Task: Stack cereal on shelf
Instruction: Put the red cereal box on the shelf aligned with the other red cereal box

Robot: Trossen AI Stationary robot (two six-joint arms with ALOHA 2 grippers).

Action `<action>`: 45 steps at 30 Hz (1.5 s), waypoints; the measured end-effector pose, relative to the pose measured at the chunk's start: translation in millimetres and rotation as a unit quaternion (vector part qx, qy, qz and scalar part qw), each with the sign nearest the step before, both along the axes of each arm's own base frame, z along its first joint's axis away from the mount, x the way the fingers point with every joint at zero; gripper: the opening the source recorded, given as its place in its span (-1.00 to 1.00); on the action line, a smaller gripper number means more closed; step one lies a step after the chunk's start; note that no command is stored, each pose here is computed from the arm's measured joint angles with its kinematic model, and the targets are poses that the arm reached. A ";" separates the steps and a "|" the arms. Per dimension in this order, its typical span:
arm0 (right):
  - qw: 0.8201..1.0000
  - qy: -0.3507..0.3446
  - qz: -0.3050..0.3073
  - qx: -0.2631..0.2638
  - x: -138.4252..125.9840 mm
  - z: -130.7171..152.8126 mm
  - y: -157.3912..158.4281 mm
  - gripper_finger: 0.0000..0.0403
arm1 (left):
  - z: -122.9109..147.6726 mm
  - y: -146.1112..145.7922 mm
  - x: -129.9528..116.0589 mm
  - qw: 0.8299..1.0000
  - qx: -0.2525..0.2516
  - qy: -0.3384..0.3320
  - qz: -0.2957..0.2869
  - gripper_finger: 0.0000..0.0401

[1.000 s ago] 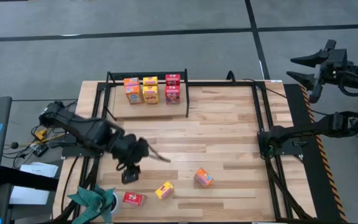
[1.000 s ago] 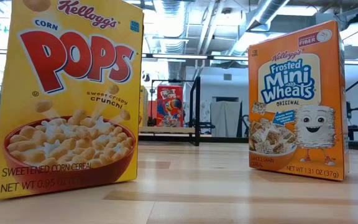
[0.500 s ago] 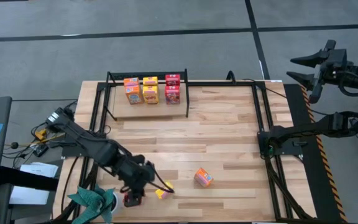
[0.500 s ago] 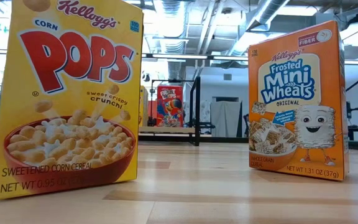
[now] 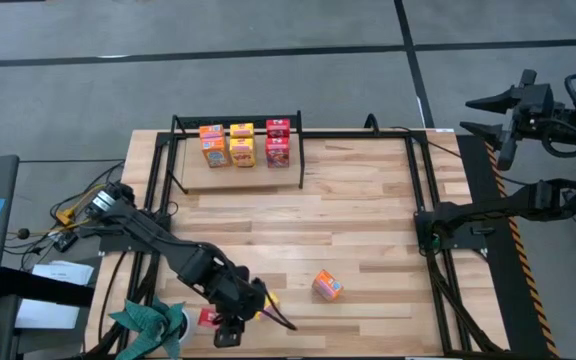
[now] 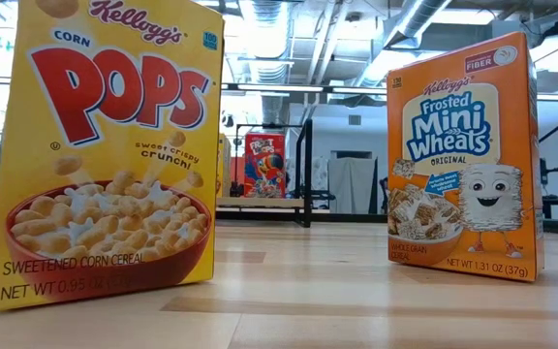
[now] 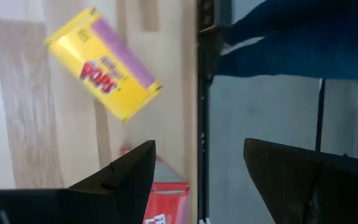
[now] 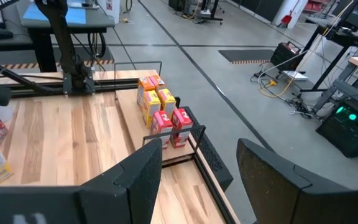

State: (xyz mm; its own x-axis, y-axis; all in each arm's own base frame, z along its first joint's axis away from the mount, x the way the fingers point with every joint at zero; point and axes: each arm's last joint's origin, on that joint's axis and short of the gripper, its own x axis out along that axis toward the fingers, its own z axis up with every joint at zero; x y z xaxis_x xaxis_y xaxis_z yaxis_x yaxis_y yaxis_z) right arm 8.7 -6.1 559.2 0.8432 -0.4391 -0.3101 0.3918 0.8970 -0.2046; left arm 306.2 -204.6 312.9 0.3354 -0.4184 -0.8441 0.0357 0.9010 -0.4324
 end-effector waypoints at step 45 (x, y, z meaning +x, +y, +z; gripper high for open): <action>1.000 0.002 0.000 0.001 -0.1 -0.3 0.1 0.15 | 4.1 -31.7 -24.6 0.990 0.103 0.089 0.044 0.74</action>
State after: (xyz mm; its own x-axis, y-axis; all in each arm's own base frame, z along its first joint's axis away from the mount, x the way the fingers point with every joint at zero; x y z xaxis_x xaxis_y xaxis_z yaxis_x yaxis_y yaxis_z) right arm 8.6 -6.0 558.9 0.8424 -0.4383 -0.3135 0.3908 0.8974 -0.2047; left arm 281.6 -236.3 317.0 0.2014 -0.2072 -0.9574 -0.1077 0.9668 -0.2318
